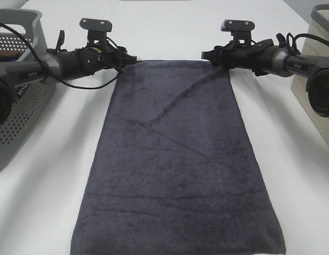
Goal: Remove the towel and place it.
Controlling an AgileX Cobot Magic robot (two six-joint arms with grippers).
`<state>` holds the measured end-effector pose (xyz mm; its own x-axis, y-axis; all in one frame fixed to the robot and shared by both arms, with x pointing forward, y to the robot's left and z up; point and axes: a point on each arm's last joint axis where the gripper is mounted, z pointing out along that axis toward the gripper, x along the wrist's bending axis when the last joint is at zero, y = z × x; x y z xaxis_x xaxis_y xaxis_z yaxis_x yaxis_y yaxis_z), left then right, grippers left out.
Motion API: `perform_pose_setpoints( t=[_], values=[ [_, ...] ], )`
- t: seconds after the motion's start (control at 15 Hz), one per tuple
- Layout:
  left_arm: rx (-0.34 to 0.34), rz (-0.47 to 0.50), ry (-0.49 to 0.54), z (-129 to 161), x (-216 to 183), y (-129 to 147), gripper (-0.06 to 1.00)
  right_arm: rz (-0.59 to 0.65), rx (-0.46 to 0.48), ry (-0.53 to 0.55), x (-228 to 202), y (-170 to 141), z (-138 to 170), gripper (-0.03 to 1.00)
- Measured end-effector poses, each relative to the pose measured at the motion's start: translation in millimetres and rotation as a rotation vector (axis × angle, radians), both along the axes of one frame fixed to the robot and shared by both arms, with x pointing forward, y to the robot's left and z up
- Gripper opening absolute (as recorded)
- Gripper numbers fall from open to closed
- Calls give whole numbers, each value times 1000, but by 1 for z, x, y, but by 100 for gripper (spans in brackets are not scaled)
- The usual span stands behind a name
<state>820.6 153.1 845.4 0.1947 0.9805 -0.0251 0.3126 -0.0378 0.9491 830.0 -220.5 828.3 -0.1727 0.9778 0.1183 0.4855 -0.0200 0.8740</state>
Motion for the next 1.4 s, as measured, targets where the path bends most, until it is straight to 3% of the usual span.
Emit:
perform_pose_setpoints(
  t=[0.13,0.4,0.67,0.87,1.07,1.13,1.27,1.4],
  values=[
    [0,0,0,0,0,0,53,16,-4,2,0,1,2,64],
    [15,-47,36,30,-2,-4,54,206,-85,-45,-5,12,78,66],
    [131,-205,256,84,-21,-9,71,382,-116,106,-31,20,138,66],
    [160,-240,364,136,-41,-6,75,380,-148,270,-58,14,187,66],
    [143,-170,435,209,-71,7,75,333,-209,465,-100,1,244,66],
    [169,-98,516,244,-95,21,75,265,-220,495,-129,-7,289,66],
    [175,-35,582,266,-111,40,75,186,-212,460,-144,-14,317,66],
    [160,60,621,286,-122,84,75,94,-183,416,-160,-32,346,66]
  ],
)
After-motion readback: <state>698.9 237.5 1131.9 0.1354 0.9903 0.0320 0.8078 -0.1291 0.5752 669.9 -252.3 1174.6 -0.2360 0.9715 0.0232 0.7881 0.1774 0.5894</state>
